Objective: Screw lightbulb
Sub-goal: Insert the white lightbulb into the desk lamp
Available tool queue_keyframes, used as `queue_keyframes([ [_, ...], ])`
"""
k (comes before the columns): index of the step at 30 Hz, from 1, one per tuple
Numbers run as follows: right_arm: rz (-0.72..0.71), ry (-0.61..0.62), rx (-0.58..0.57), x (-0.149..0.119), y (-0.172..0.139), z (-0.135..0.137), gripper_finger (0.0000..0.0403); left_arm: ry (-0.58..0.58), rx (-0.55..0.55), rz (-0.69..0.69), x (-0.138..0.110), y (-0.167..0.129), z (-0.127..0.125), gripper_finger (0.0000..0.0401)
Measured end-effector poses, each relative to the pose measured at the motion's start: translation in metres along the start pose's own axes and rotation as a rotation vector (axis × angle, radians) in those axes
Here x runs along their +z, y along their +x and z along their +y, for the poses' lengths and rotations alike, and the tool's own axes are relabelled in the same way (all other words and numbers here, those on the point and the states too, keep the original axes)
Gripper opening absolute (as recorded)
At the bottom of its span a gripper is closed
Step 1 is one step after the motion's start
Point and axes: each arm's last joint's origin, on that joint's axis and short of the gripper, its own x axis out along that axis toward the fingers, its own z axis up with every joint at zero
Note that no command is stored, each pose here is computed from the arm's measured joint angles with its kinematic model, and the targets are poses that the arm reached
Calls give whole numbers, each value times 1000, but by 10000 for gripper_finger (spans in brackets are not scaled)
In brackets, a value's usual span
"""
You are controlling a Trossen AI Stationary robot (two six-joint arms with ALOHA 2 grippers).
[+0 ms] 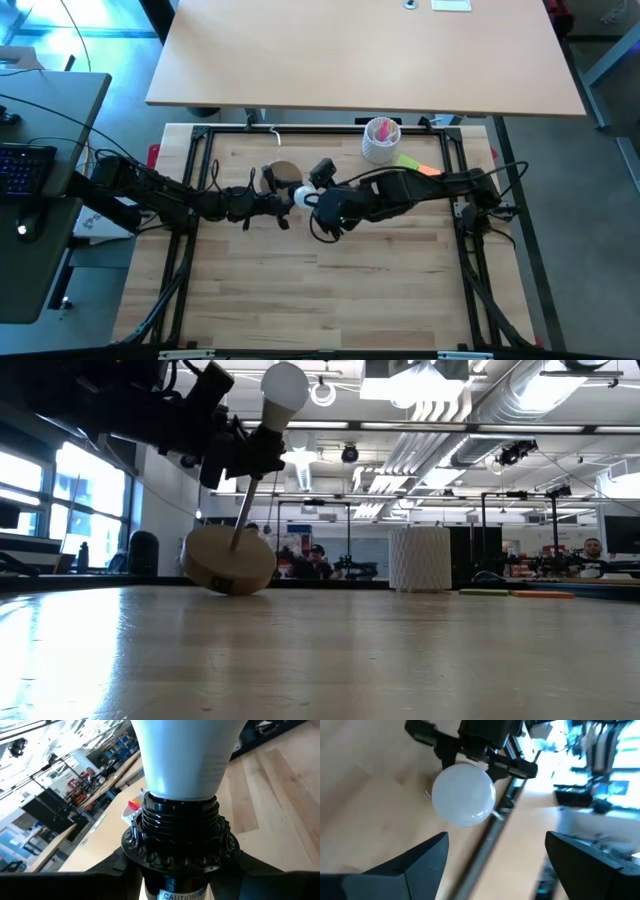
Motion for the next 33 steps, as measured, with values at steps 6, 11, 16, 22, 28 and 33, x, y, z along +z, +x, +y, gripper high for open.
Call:
queue_keyframes([
  [6,-79,-38,61,3,0,2,330,-5,-5,-5,-1,1,1,159],
  [11,-92,-21,73,-1,4,-2,330,-2,-45,-30,0,1,0,159],
  [16,-157,-22,117,-4,9,-7,330,-8,-55,-34,0,1,0,159],
  [22,-209,-128,144,12,32,2,330,-8,-58,-34,-1,1,0,159],
  [28,-85,-176,98,18,54,11,330,-8,-59,-33,-1,1,-1,159],
  [33,-69,-68,108,17,55,12,329,-3,-61,-33,-1,1,-1,159],
])
